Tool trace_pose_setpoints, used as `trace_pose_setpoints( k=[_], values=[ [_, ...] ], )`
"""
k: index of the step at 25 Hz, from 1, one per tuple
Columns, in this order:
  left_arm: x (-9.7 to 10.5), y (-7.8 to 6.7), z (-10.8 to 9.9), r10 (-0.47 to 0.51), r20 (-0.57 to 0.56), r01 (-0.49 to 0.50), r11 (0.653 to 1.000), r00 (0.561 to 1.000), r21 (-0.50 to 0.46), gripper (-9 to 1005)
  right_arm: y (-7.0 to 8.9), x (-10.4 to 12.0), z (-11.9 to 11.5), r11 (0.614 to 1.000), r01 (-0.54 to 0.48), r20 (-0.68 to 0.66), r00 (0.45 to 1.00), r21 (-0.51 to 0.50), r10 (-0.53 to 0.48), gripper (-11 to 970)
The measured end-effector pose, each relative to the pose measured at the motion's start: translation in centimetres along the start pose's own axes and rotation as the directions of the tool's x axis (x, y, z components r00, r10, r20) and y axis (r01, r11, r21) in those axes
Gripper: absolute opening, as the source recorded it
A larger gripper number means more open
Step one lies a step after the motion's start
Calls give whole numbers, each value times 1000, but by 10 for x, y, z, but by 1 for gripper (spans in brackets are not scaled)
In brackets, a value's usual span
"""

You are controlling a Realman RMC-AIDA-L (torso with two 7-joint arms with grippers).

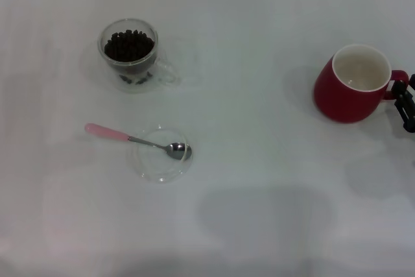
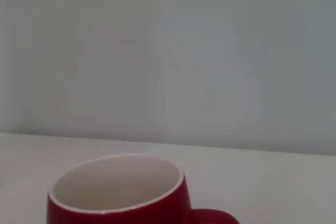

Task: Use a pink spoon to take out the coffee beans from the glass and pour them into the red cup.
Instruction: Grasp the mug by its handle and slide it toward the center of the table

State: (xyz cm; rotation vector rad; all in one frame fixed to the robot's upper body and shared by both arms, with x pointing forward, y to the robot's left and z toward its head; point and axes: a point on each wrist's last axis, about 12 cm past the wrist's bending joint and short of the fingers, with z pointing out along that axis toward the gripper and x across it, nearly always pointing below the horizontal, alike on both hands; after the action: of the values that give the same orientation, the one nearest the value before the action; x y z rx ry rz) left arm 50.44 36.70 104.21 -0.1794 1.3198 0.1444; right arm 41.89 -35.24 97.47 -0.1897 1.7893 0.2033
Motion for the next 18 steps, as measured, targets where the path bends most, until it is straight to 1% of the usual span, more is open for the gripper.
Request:
trace_pose_setpoints(
  k=[1, 7, 18],
  values=[
    [0, 0, 0, 0, 0, 0, 1000, 1000, 0, 888, 0, 0, 0, 1000, 1, 0, 1000, -2, -1, 404],
    [0, 1, 0, 1, -3, -1, 1000, 1000, -2, 888, 3, -1, 4, 1000, 4, -1, 1000, -21, -4, 249],
    [1, 2, 0, 1, -6, -1, 1000, 1000, -9, 887, 5, -4, 10, 999, 16, 3, 1000, -49, -16, 206]
  ],
)
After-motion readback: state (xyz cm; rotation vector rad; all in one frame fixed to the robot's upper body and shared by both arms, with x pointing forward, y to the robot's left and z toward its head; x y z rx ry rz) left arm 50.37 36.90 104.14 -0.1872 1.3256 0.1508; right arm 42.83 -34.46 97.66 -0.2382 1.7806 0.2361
